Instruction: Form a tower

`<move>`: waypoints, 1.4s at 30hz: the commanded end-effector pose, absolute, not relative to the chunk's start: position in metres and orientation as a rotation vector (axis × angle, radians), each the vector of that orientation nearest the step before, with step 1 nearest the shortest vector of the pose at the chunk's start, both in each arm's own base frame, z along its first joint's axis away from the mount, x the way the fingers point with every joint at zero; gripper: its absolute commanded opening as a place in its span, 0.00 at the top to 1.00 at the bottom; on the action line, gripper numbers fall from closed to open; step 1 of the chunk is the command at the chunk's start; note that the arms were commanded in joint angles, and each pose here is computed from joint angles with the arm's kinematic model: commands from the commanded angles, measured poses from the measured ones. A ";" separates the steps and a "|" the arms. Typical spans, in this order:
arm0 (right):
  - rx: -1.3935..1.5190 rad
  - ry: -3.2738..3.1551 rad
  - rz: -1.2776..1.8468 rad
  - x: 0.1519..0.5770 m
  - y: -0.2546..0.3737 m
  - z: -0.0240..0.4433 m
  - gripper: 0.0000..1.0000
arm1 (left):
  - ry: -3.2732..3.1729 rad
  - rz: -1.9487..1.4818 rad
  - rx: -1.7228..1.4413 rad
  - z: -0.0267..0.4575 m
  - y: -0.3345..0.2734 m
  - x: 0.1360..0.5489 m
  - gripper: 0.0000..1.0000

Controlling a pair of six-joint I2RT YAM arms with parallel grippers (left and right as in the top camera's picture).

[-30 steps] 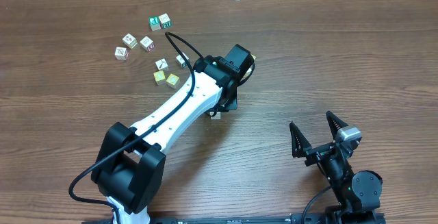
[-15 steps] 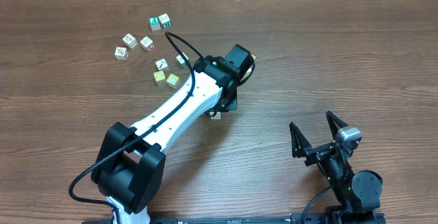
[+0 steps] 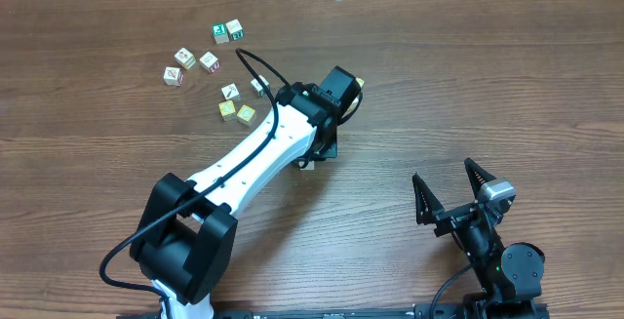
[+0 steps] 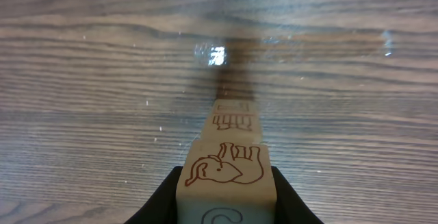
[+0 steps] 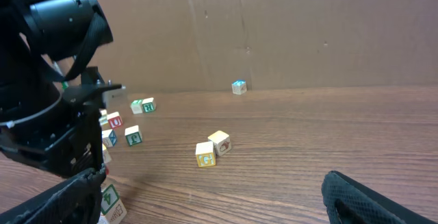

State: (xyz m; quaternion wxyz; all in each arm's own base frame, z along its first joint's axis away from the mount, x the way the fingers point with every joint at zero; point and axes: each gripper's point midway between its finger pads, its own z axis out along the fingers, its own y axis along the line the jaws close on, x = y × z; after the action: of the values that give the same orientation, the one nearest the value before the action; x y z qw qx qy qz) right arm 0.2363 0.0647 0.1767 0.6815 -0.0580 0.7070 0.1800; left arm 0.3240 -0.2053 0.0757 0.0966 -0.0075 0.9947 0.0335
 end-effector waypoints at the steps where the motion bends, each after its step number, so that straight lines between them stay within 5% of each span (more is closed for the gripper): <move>1: -0.126 1.582 0.402 0.237 0.064 0.175 0.00 | 2.937 0.127 -0.048 0.071 -0.197 0.323 0.91; 16: -0.126 1.582 0.402 0.237 0.064 0.175 0.00 | 2.924 0.111 -0.053 0.070 -0.200 0.326 0.78; 42: -0.126 1.582 0.402 0.237 0.064 0.175 0.00 | 2.969 0.037 -0.001 0.068 -0.209 0.319 0.72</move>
State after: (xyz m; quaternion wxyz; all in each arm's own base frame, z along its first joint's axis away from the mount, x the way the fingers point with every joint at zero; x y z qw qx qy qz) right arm 0.2363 0.0647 0.1767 0.6814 -0.0579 0.7070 0.1801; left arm 0.3193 -0.2100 0.0656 0.0864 -0.0065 0.9961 0.0172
